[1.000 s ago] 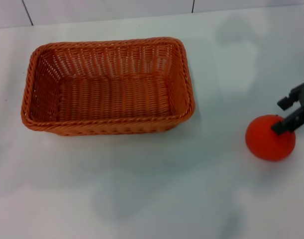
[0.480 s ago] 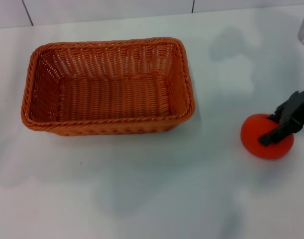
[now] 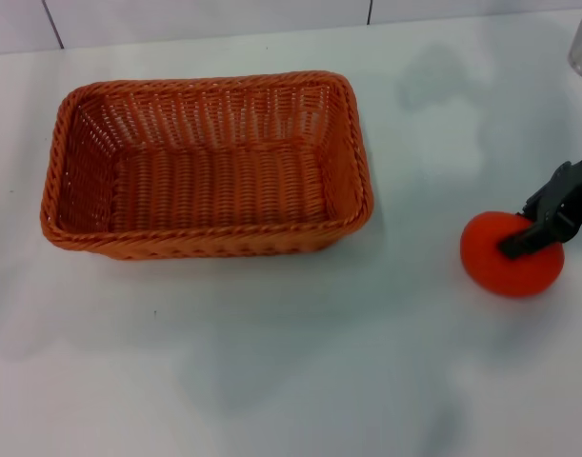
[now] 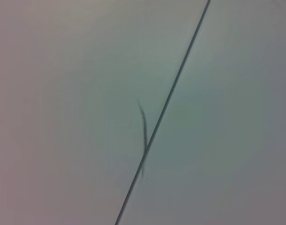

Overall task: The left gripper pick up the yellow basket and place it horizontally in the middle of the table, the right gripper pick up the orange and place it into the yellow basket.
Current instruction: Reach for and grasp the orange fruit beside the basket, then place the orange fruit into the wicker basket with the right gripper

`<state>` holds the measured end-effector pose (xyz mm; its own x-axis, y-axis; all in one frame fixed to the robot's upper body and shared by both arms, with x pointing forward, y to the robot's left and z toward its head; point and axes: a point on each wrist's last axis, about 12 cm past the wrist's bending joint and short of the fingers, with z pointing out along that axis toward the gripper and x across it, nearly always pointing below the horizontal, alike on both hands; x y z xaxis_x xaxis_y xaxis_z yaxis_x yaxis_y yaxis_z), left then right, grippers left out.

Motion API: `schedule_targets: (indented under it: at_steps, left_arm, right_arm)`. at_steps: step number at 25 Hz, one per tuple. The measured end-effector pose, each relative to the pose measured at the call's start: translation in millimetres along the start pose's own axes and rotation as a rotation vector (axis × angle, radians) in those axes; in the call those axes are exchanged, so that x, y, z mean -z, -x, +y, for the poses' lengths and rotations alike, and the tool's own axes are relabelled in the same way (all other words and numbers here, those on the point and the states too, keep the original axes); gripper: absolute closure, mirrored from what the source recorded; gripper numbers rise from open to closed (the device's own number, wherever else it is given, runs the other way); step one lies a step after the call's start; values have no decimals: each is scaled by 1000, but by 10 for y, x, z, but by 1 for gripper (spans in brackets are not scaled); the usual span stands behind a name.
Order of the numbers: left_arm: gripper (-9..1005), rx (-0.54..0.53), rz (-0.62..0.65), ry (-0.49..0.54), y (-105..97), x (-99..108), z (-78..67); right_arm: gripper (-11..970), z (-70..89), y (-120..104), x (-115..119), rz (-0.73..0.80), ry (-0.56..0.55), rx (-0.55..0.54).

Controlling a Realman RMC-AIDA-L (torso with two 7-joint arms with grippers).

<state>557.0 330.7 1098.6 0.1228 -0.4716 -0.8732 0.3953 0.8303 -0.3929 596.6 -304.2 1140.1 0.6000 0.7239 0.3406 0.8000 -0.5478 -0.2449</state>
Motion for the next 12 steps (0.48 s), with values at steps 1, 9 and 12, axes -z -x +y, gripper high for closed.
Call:
schedule_targets:
  at_steps: [1, 9, 12]
  left_arm:
    - [262, 3, 0, 2, -3, 4, 1]
    - [262, 10, -10, 6, -2, 26, 6]
    - [261, 12, -12, 6, -2, 46, 7]
  right_arm:
    - [482, 2, 0, 4, 3, 0, 1]
    - [626, 153, 51, 196, 159, 69, -43]
    - [651, 259, 87, 382, 343, 129, -84]
